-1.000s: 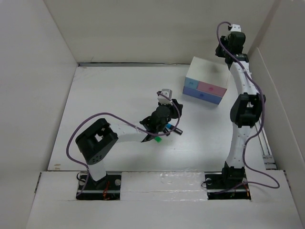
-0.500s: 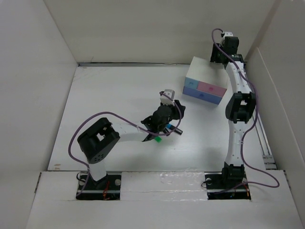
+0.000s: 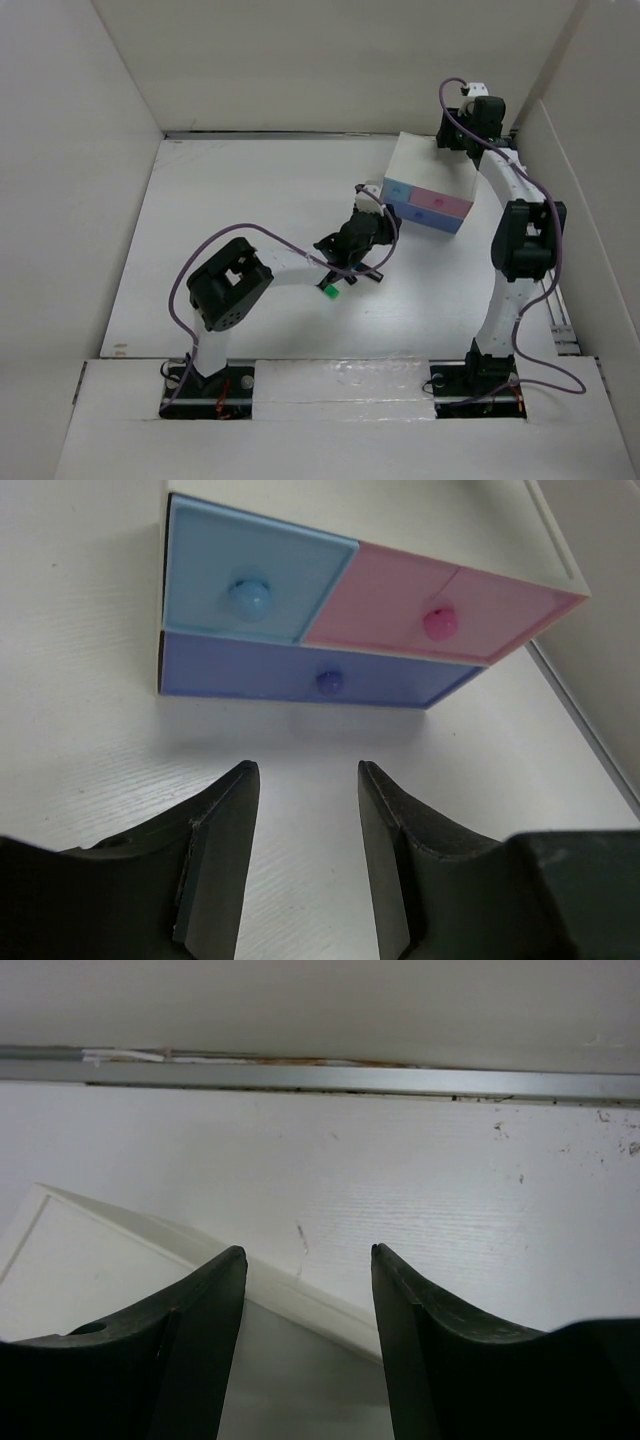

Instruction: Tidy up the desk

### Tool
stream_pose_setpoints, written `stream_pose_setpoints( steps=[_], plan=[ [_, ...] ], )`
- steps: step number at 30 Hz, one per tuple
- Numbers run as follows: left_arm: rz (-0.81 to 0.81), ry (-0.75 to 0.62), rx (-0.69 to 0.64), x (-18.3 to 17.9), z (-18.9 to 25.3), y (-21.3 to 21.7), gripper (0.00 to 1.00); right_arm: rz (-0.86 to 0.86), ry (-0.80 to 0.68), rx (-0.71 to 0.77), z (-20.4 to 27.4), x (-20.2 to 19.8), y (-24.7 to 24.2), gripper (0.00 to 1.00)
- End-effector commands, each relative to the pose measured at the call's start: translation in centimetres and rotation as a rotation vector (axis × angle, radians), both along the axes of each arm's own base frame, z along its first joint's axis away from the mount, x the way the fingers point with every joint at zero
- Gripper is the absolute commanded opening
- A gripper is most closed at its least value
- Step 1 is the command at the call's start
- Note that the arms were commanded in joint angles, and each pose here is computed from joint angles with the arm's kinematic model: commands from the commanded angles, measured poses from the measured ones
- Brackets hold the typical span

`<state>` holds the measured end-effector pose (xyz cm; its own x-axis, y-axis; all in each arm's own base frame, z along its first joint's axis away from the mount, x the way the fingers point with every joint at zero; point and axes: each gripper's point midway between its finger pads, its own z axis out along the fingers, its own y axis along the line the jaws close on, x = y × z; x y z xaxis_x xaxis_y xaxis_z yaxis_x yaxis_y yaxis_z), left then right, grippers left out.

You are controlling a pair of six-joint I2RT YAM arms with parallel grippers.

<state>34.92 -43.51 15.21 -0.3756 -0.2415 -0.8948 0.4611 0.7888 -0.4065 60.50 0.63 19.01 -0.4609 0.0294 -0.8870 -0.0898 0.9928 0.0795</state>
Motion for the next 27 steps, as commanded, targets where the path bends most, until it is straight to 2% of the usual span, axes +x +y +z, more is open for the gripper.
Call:
stream_pose_setpoints(
  steps=[1, 3, 12, 18, 27],
  plan=[
    [-0.025, -0.014, 0.008, 0.2, 0.6, -1.3, 0.40, 0.083, 0.102, 0.036, -3.0, -3.7, 3.7, 0.59],
    [-0.042, -0.001, 0.022, -0.3, -0.4, -1.9, 0.40, 0.062, 0.119, 0.066, -4.2, -4.9, 3.7, 0.59],
    [-0.039, 0.001, 0.078, -1.1, -3.2, -5.0, 0.38, 0.048, 0.047, 0.168, -1.7, -6.9, 4.2, 0.58],
    [0.023, 0.004, 0.103, -0.2, -4.9, -6.4, 0.32, 0.075, 0.031, 0.210, -1.2, -7.3, 4.6, 0.58],
    [0.103, -0.009, 0.170, 1.4, -7.0, -8.5, 0.32, 0.097, 0.038, 0.267, -2.1, -7.9, 4.8, 0.56]
  ],
)
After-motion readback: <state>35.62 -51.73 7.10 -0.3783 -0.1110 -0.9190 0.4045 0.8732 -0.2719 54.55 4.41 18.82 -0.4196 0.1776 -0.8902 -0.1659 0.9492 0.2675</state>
